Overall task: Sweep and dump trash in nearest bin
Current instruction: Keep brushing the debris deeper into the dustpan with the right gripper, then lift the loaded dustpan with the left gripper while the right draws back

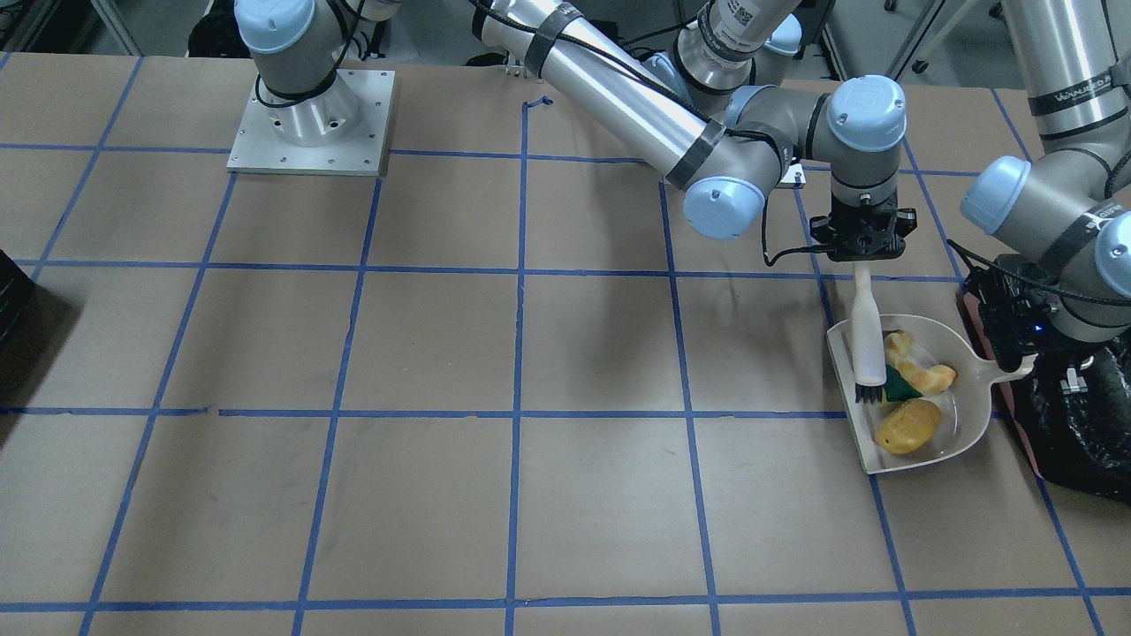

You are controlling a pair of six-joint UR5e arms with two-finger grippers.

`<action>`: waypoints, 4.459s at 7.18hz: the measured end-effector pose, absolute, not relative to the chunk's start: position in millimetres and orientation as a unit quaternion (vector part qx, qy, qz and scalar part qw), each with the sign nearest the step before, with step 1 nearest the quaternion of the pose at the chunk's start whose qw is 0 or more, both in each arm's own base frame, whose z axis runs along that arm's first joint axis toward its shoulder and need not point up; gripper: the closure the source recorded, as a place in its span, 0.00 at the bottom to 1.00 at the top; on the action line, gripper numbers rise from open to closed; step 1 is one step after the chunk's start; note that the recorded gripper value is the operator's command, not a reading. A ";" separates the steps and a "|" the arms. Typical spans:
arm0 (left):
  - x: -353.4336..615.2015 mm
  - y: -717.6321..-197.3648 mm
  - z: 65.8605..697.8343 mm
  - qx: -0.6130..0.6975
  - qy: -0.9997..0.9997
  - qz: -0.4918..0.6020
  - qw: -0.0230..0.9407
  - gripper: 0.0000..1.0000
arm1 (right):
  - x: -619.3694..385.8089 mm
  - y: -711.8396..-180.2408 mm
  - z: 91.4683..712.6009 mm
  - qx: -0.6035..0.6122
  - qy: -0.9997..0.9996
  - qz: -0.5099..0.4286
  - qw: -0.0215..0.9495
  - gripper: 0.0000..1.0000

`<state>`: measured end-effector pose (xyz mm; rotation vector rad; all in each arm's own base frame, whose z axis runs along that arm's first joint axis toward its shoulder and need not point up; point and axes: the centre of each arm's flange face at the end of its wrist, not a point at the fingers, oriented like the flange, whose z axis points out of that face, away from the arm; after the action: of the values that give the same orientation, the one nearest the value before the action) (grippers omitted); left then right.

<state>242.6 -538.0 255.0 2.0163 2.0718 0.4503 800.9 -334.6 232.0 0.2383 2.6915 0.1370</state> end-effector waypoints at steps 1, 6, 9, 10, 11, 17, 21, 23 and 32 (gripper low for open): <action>242.5 -538.0 255.0 0.685 0.704 0.153 0.108 1.00 | 801.1 -331.9 231.4 0.082 0.971 0.058 0.217 1.00; 242.3 -537.8 255.5 0.685 0.704 0.152 0.107 1.00 | 804.7 -305.5 261.3 0.063 0.964 0.112 0.233 1.00; 242.2 -537.7 255.4 0.685 0.704 0.153 0.106 1.00 | 804.2 -299.6 287.4 0.055 0.958 0.123 0.253 1.00; 242.2 -537.7 255.3 0.686 0.704 0.153 0.106 1.00 | 804.0 -299.0 293.9 0.055 0.956 0.125 0.259 1.00; 242.2 -537.7 255.3 0.686 0.704 0.153 0.106 1.00 | 802.0 -300.9 301.5 0.056 0.955 0.126 0.263 1.00; 244.1 -537.7 256.9 0.685 0.713 0.119 0.091 1.00 | 668.1 -409.2 351.9 0.051 0.973 0.100 0.202 1.00; 259.0 -537.0 283.9 0.659 0.751 0.040 0.017 1.00 | 509.9 -516.7 359.5 0.058 0.986 0.062 0.145 1.00; 291.0 -528.5 305.0 0.634 0.773 -0.002 -0.028 1.00 | 410.3 -523.7 340.3 0.045 0.995 0.065 0.065 1.00; 542.5 -429.6 388.8 0.546 0.837 0.033 0.001 1.00 | 352.9 -325.4 249.8 0.008 0.999 0.043 0.013 1.00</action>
<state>542.5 -429.6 388.8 1.7141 2.6289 0.1031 352.9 -325.4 249.8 0.0261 3.1128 0.1351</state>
